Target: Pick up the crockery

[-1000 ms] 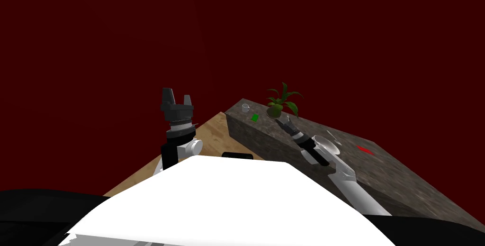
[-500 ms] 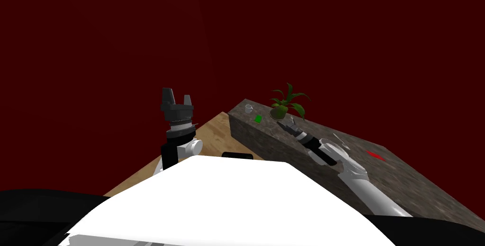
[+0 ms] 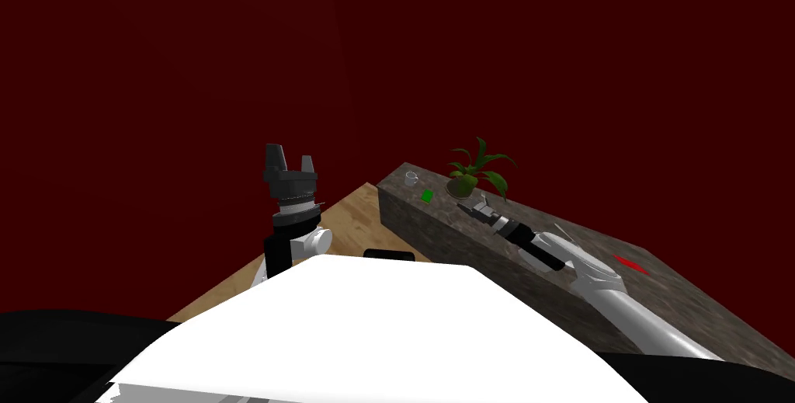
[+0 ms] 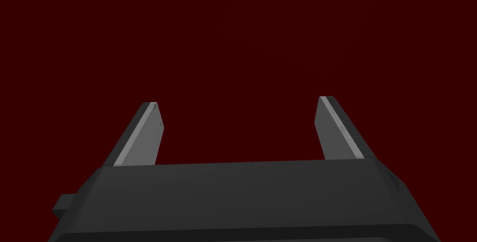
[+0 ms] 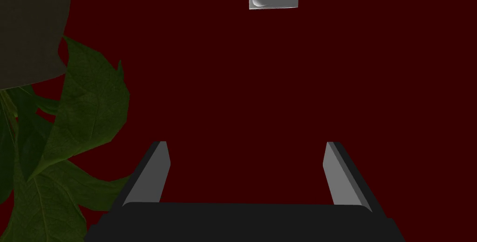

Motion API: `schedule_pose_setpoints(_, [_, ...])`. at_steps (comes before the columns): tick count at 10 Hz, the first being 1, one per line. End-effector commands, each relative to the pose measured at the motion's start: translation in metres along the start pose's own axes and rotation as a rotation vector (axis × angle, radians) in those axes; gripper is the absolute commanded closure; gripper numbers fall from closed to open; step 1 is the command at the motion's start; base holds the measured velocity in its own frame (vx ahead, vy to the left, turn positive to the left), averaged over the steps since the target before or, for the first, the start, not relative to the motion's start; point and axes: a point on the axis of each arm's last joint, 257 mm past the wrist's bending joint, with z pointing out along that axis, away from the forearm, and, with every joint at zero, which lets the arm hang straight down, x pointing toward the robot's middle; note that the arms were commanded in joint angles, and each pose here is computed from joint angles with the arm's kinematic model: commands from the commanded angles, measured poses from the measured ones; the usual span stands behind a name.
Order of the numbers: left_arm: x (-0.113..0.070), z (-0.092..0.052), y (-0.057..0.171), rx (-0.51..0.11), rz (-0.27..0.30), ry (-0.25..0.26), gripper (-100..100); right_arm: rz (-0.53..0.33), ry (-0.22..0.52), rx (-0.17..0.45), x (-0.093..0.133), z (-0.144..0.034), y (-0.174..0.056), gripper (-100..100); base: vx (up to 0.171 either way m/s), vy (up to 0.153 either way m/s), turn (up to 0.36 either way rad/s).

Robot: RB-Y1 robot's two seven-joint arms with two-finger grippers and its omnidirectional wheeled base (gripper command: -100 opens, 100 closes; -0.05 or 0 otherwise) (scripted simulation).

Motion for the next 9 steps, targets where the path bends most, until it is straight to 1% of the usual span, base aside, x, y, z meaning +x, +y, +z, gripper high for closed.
schedule_pose_setpoints(1, [0.000,0.000,0.000,0.000,0.000,0.000,0,-0.020,0.035,0.001,0.004,-0.007,-0.006,-100,-0.006,-0.002,0.040])
schedule_pose_setpoints(2, [0.000,0.000,0.000,0.000,0.000,0.000,0,-0.040,0.092,0.008,0.017,-0.015,-0.017,-100,-0.013,-0.013,0.060])
schedule_pose_setpoints(3, [0.000,0.000,0.000,0.000,0.000,0.000,0,-0.047,0.098,0.006,0.016,-0.016,-0.018,-100,-0.013,-0.016,0.033])
schedule_pose_setpoints(4, [0.000,0.000,0.000,0.000,0.000,0.000,0,-0.066,0.158,0.013,0.028,-0.026,-0.029,-100,-0.018,-0.022,0.077])
schedule_pose_setpoints(5, [0.000,0.000,0.000,0.000,0.000,0.000,0,-0.071,0.161,0.012,0.027,-0.026,-0.029,-100,-0.016,-0.028,0.029])
schedule_pose_setpoints(7, [0.000,0.000,0.000,0.000,0.000,0.000,0,-0.098,0.283,0.026,0.053,-0.049,-0.050,-100,-0.032,-0.056,0.079])
schedule_pose_setpoints(8, [0.000,0.000,0.000,0.000,0.000,0.000,0,-0.110,0.291,0.024,0.051,-0.050,-0.052,-100,-0.045,-0.071,0.036])
schedule_pose_setpoints(9, [0.000,0.000,0.000,0.000,0.000,0.000,0,-0.122,0.354,0.031,0.063,-0.064,-0.062,-100,-0.061,-0.069,0.052])
